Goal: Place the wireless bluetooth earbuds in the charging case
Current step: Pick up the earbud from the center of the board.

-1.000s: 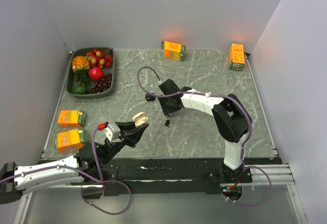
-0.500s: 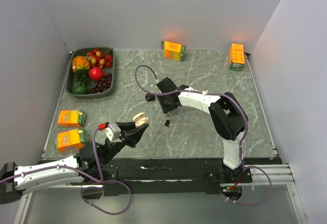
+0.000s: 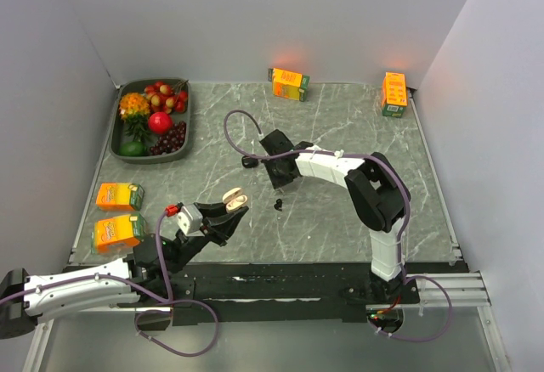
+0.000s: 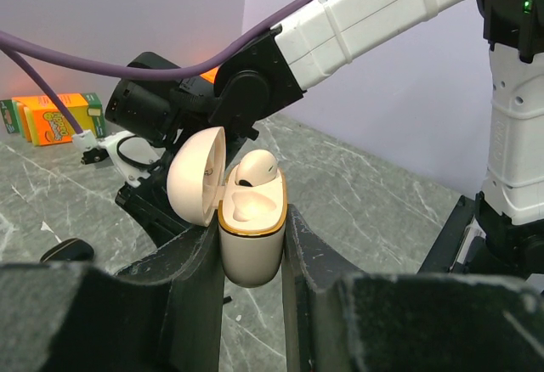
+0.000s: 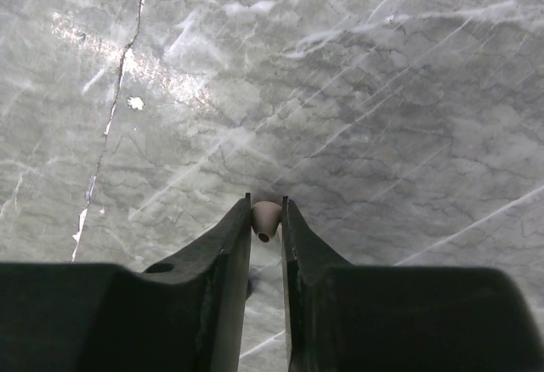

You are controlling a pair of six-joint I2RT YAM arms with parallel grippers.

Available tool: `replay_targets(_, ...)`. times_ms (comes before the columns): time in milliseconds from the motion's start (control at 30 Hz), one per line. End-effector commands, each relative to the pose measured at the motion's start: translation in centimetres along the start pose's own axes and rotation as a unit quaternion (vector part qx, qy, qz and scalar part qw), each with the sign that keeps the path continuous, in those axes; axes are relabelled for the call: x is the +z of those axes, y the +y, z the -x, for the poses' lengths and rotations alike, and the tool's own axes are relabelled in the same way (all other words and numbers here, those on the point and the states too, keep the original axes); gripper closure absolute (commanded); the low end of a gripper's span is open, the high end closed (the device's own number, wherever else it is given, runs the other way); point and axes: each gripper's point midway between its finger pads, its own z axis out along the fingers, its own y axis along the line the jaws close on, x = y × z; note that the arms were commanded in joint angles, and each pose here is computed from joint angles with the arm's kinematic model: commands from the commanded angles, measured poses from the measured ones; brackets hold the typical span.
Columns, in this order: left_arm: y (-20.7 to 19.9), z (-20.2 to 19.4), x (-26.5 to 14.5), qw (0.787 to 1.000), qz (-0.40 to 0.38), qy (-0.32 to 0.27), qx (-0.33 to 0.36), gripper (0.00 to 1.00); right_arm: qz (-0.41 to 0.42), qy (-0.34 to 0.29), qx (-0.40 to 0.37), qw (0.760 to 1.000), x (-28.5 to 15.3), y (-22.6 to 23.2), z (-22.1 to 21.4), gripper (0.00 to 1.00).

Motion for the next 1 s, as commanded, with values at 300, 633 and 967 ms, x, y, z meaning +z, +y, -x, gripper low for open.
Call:
replay_targets(300,-0.2,1.9,0.4,0.999,0.001,-0.027,-0.02,0.99,0.029,-0.06,0.036,0.997,-3.7,1.1,2.5,1.0)
replay_targets(633,0.3,1.9,0.4,0.999,0.015,-0.026,-0.019,0.99,0.081,-0.123,0.108,0.983,-4.7,0.4,4.1,1.0)
replay_targets(967,2.1,2.5,0.0,0.997,0.063,-0.048,-0.023,0.99,0.231,-0.305,0.179,0.906,-13.8,1.3,7.8,1.0)
